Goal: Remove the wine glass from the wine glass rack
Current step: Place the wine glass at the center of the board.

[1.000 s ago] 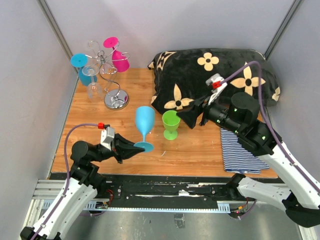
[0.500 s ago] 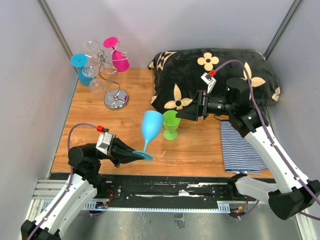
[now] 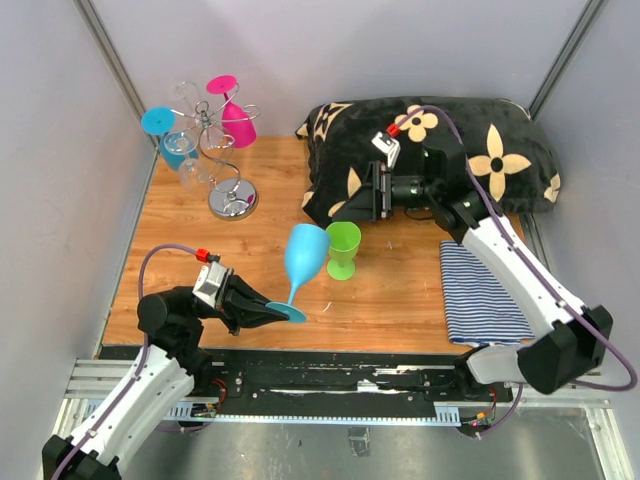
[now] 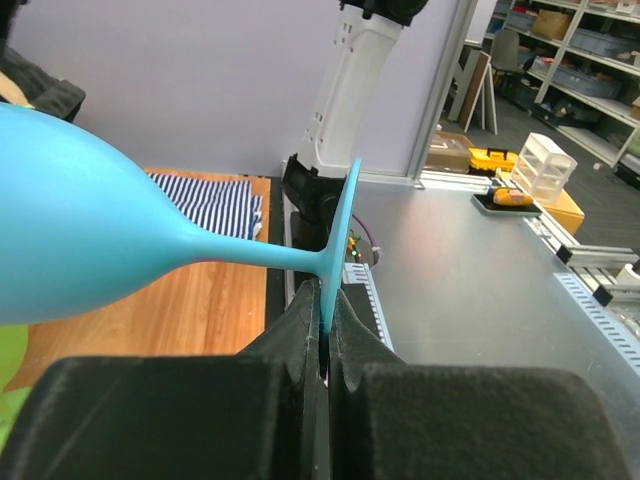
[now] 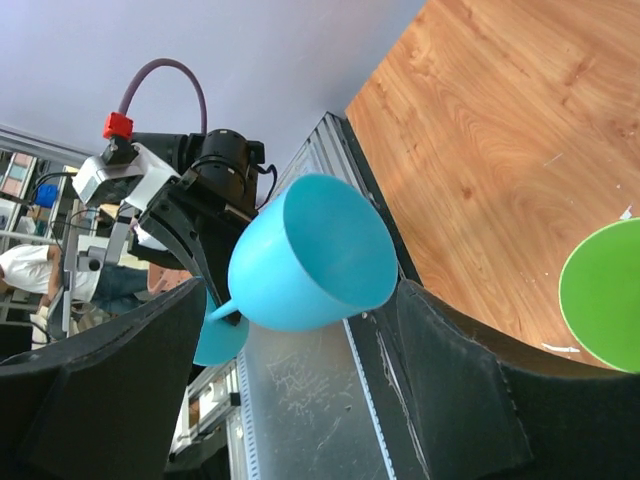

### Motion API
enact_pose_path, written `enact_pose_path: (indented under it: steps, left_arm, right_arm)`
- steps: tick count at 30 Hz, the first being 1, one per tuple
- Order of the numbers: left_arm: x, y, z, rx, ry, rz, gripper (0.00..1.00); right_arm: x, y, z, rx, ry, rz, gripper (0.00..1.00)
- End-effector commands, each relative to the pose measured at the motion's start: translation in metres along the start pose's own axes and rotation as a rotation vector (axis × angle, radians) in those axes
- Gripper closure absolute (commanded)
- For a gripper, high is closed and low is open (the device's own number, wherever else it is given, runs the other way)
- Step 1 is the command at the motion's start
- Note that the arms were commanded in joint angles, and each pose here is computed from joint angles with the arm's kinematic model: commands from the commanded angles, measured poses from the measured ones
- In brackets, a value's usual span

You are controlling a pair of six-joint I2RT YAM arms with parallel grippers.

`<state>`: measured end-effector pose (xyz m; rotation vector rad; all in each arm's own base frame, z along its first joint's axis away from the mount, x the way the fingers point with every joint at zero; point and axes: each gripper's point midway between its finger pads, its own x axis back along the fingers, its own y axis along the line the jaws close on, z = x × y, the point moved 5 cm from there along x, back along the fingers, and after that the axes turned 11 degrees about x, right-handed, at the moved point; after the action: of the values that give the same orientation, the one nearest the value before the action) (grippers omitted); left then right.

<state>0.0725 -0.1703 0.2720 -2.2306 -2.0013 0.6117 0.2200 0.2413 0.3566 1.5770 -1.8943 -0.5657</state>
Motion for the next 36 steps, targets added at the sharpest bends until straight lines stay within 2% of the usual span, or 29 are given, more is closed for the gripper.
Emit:
enact_pose_path:
  steps: [1, 3, 7, 13, 16, 20, 22, 23, 24, 29, 32, 36]
  left_arm:
    - [-0.002, -0.007, -0.006, -0.055, 0.001, 0.037, 1.00]
    - [-0.003, -0.007, -0.007, -0.058, 0.002, 0.037, 1.00]
    - [-0.004, -0.005, -0.009, -0.064, 0.005, 0.036, 1.00]
    - [-0.004, -0.002, -0.008, -0.075, 0.007, 0.023, 1.00]
    - [-0.003, 0.002, -0.007, -0.084, 0.008, -0.002, 1.00]
    - [-0.002, 0.012, -0.004, -0.061, 0.029, -0.061, 0.99]
    - [-0.002, 0.016, -0.004, -0.055, 0.031, -0.084, 0.99]
    - [-0.002, 0.017, -0.004, -0.054, 0.031, -0.096, 0.97]
    - [-0.002, 0.018, -0.005, -0.051, 0.031, -0.108, 0.90]
    - [0.001, 0.024, -0.009, -0.056, 0.004, -0.193, 0.37]
    - [0.004, 0.024, -0.011, -0.074, -0.024, -0.240, 0.18]
    - [0.008, 0.021, -0.017, -0.102, -0.069, -0.291, 0.01]
  right_arm:
    - [-0.015, 0.015, -0.012, 0.033, 0.056, -0.078, 0.23]
    - [-0.029, 0.024, -0.006, 0.048, 0.118, -0.153, 0.25]
    - [-0.049, 0.041, 0.013, 0.036, 0.253, -0.273, 0.35]
    - [-0.045, 0.053, 0.021, 0.066, 0.269, -0.328, 0.49]
    - [-0.040, 0.060, 0.021, 0.084, 0.265, -0.356, 0.59]
    - [-0.036, 0.065, 0.022, 0.101, 0.258, -0.379, 0.83]
    - [-0.034, 0.067, 0.022, 0.131, 0.241, -0.372, 0.98]
    - [-0.032, 0.067, 0.022, 0.149, 0.227, -0.356, 0.99]
    - [-0.030, 0.068, 0.022, 0.176, 0.209, -0.338, 0.99]
    - [-0.019, 0.066, 0.023, 0.296, 0.141, -0.190, 0.99]
    - [-0.010, 0.057, 0.028, 0.335, 0.142, -0.062, 0.99]
    - [0.002, 0.047, 0.045, 0.336, 0.194, 0.045, 0.99]
